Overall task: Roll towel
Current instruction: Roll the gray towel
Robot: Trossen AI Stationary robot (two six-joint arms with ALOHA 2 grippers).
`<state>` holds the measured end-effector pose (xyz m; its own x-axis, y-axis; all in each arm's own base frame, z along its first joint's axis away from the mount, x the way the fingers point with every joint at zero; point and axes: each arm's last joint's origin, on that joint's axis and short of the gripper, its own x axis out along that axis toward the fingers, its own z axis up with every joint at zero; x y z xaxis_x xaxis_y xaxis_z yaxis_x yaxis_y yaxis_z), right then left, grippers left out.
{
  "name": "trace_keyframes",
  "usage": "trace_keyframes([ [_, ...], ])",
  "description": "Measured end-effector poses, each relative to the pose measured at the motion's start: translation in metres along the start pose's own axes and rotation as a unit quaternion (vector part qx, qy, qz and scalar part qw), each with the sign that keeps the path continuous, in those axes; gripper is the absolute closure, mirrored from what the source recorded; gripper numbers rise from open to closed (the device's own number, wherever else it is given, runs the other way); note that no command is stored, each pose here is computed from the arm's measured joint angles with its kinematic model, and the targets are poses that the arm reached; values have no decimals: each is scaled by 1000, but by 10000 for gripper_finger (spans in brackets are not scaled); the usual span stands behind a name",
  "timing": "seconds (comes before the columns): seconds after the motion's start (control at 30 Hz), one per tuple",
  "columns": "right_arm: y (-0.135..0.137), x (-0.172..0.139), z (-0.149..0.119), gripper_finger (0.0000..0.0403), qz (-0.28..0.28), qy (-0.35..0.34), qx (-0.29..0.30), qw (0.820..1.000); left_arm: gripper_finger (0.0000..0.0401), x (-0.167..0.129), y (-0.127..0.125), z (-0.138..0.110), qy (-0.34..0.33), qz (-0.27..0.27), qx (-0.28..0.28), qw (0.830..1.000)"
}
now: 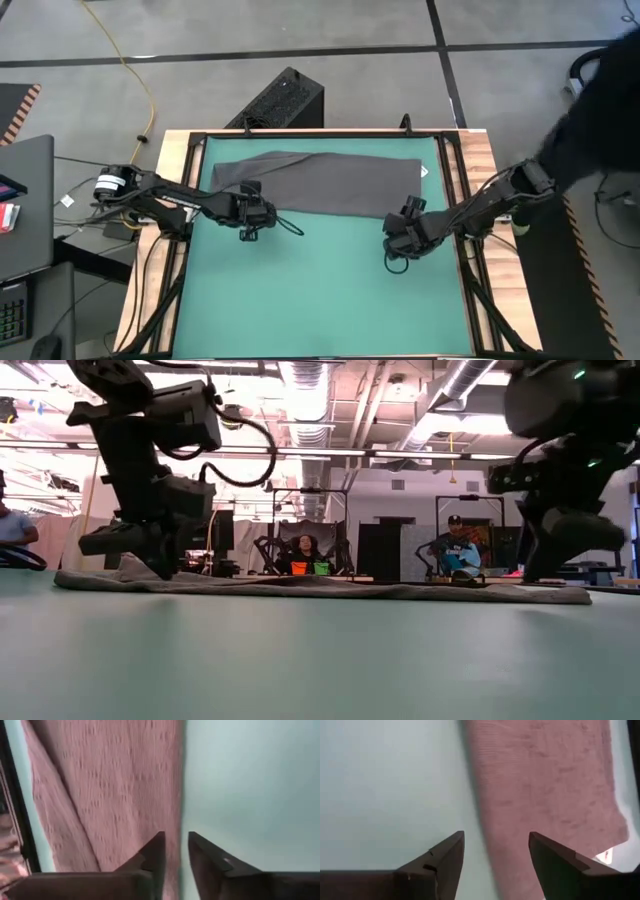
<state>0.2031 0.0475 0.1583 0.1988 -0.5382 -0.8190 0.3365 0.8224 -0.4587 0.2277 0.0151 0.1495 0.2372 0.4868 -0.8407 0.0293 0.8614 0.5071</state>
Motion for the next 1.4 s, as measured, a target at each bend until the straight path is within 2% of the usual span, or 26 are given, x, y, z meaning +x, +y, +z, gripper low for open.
trace_keyframes([
  [0.13, -10, 15, 1, 155, -4, 17, -7, 1000, 264, 5, 8, 2, -19, -38, -16, 999],
  [0.2, -13, 20, 1, 161, 3, 24, -11, 1000, 246, 8, 13, 3, -23, -38, -27, 999],
  [0.3, -16, 25, 2, 170, 11, 33, -17, 999, 236, 12, 22, 1, -21, -38, -31, 999],
  [0.37, -17, 28, 1, 176, 19, 38, -15, 999, 236, 16, 26, 0, -22, -63, -34, 997],
  [0.47, -18, 32, -2, 184, 30, 44, -10, 999, 246, 22, 29, -4, -18, -91, -40, 995],
  [0.6, -17, 36, -6, 197, 32, 47, 4, 998, 272, 27, 33, -6, -16, -89, -44, 995],
  [0.67, -18, 37, -7, 215, 30, 51, 17, 998, 293, 30, 34, -6, -14, -85, -48, 995],
  [0.87, -22, 40, -7, 325, 28, 62, 48, 997, 387, 41, 37, -6, -2, -97, -68, 993],
  [0.97, -24, 42, -8, 383, 25, 70, 59, 996, 397, 43, 35, -7, 7, -99, -80, 992],
  [1.2, -20, 36, -5, 397, 35, 67, 63, 995, 401, 24, 31, -10, 10, -81, -105, 991],
  [1.4, -9, 17, 1, 400, 48, 53, 59, 996, 401, -1, 23, -14, 5, -91, -124, 988],
])
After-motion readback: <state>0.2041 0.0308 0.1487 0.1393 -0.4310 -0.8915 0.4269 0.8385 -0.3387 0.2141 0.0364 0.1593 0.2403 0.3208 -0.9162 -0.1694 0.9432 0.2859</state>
